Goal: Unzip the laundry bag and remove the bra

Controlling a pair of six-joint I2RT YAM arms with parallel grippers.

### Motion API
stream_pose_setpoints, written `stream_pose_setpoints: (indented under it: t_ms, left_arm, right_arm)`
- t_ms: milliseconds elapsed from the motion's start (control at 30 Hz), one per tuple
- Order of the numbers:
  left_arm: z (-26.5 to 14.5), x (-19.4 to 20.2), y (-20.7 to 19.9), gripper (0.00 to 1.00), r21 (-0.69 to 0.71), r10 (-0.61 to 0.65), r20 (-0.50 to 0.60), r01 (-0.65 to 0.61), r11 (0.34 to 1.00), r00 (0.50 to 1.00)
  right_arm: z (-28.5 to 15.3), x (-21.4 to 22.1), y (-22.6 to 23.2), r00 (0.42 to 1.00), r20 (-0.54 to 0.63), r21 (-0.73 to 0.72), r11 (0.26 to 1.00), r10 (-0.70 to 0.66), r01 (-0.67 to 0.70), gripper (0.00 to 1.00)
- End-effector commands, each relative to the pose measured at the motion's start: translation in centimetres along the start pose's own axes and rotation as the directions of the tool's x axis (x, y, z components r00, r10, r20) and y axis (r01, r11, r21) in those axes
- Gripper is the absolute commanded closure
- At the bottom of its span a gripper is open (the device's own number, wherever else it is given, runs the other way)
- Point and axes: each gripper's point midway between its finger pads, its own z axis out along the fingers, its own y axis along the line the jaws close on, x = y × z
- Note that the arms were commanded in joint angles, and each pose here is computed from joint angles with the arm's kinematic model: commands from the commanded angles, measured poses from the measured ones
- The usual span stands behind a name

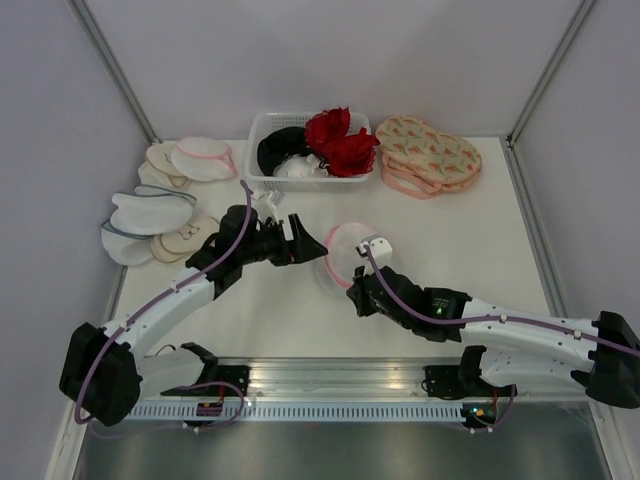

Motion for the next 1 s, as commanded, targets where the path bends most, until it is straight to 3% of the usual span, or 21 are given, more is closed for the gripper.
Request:
stream_pose_setpoints:
  t_ms: [0,100,200,300,333,367,433,467,633,833,967]
  left_arm:
    - [-0.1,1.1,-1.2,0.09,0.068,-0.109,0.031,0.106,0.992,0.994]
    - [0.7,2.4,-2.7,0.09,0.141,-0.108,-0.010,0.109,0.984,0.994]
    - [2.3,4.1,-2.8,0.10,0.126,-0.085,-0.081,0.095,0.987,0.993]
    - [3.2,4.5,-3.4,0.21,0.147,-0.071,-0.106,0.087,0.985,0.992]
    - [3.4,4.6,-3.6,0.28,0.163,-0.066,-0.111,0.084,0.983,0.992]
    - [3.7,4.9,-3.4,0.51,0.168,-0.066,-0.121,0.085,0.982,0.991]
    - [4.0,5.0,-3.4,0.74,0.171,-0.067,-0.123,0.088,0.981,0.990]
    - [4.0,5.0,-3.3,0.97,0.165,-0.068,-0.119,0.088,0.982,0.991]
    - [3.8,4.5,-2.0,0.98,0.097,-0.075,-0.074,0.082,0.992,0.994]
    - [2.1,3.2,-0.4,0.98,-0.018,-0.099,0.043,0.100,0.995,0.994]
    - [0.8,2.4,-0.6,0.98,-0.022,-0.120,0.109,0.123,0.992,0.987]
  right_arm:
    - [-0.2,-2.5,4.8,0.998,0.066,-0.222,0.975,0.023,-0.008,1.00]
    - [0.4,-2.3,6.0,0.999,0.043,-0.257,0.966,0.006,0.005,1.00]
    - [0.5,-2.3,6.4,0.999,0.032,-0.270,0.963,0.008,0.001,1.00]
    - [0.4,-2.1,6.4,1.000,0.028,-0.272,0.962,0.012,-0.004,1.00]
    - [0.3,-2.1,6.3,1.000,0.028,-0.272,0.962,0.015,-0.007,1.00]
    - [0.2,-2.0,6.1,0.999,0.028,-0.268,0.963,0.016,-0.008,1.00]
    - [0.0,-1.9,5.5,0.999,0.027,-0.246,0.969,0.018,-0.011,1.00]
    - [-0.3,-2.1,5.3,0.999,0.034,-0.241,0.970,0.021,-0.012,0.99]
    - [-1.1,-1.4,3.2,1.000,0.005,-0.159,0.987,0.005,-0.004,1.00]
    - [-1.6,2.4,-0.2,0.990,-0.141,-0.025,0.999,-0.029,0.025,1.00]
    - [-1.9,4.3,-2.8,0.980,-0.197,0.084,0.995,-0.032,0.049,1.00]
